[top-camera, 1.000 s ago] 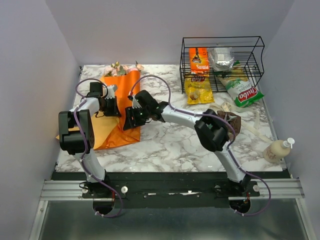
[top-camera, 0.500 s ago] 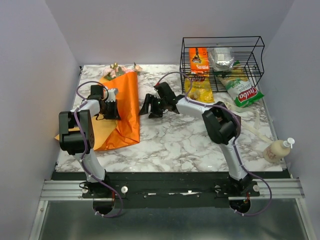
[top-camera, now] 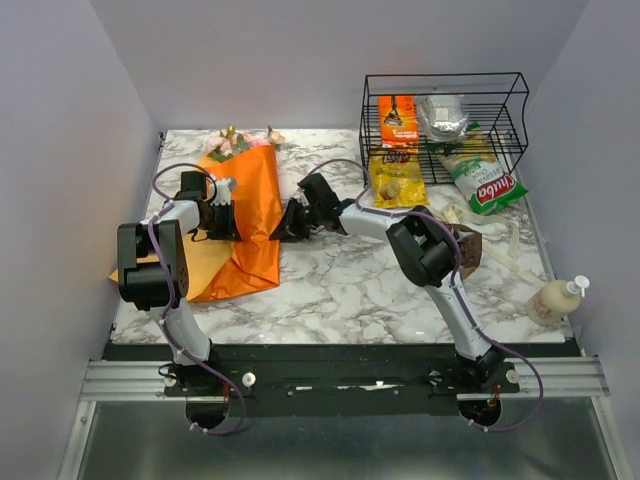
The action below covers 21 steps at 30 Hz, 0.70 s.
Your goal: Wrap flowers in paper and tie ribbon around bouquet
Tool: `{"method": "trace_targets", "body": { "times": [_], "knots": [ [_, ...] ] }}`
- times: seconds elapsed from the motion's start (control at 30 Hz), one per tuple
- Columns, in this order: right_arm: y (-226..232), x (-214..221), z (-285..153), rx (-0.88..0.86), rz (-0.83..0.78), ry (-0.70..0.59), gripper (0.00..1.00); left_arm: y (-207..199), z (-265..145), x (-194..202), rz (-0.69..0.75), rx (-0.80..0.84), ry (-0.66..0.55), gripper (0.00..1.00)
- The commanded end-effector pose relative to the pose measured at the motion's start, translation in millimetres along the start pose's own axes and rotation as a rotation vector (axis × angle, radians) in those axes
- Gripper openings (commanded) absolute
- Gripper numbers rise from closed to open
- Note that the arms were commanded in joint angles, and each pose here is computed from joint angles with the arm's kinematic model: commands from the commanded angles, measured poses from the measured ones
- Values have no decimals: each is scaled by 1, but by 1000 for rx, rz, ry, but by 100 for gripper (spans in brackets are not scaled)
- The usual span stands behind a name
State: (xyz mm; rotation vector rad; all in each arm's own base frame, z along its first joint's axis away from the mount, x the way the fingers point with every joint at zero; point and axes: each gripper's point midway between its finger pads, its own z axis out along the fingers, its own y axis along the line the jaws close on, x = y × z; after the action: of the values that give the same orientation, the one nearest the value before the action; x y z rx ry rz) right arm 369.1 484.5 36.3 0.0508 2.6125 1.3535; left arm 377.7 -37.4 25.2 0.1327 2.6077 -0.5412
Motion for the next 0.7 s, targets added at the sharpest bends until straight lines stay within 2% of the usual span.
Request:
{"method": "trace_targets", "body": {
  "times": [0.0, 0.07, 0.1, 0.17, 0.27, 0.3, 0.33, 0.4, 0.5, 0.67],
  "knots": [
    [-1, 7, 2, -7, 57, 16, 8, 6, -1, 14, 10, -31, 45, 0],
    [-15, 16, -4, 30, 75, 16, 2, 0, 0, 16, 21, -7, 49, 0],
    [1, 12, -14, -6, 47, -10, 0, -6, 1, 17, 26, 21, 49, 0],
    [-11, 20, -22, 18, 43, -12, 0, -18, 4, 23, 45, 56, 65, 0],
    [-4, 24, -41, 14, 12, -30, 0, -45, 9, 34, 82, 133, 93, 0],
    [-20, 35, -45, 48, 26, -17, 0, -48, 9, 36, 90, 146, 99, 0],
    [-13, 34, -56, 42, 23, -35, 0, -62, 11, 42, 111, 183, 118, 0],
    [-35, 46, -66, 85, 42, -33, 0, -76, 13, 48, 133, 210, 138, 0],
    [-40, 53, -83, 93, 21, -39, 0, -95, 15, 56, 159, 254, 166, 0],
    [-75, 73, -101, 161, 0, -19, 0, -103, 15, 61, 185, 259, 177, 5]
  ]
}}
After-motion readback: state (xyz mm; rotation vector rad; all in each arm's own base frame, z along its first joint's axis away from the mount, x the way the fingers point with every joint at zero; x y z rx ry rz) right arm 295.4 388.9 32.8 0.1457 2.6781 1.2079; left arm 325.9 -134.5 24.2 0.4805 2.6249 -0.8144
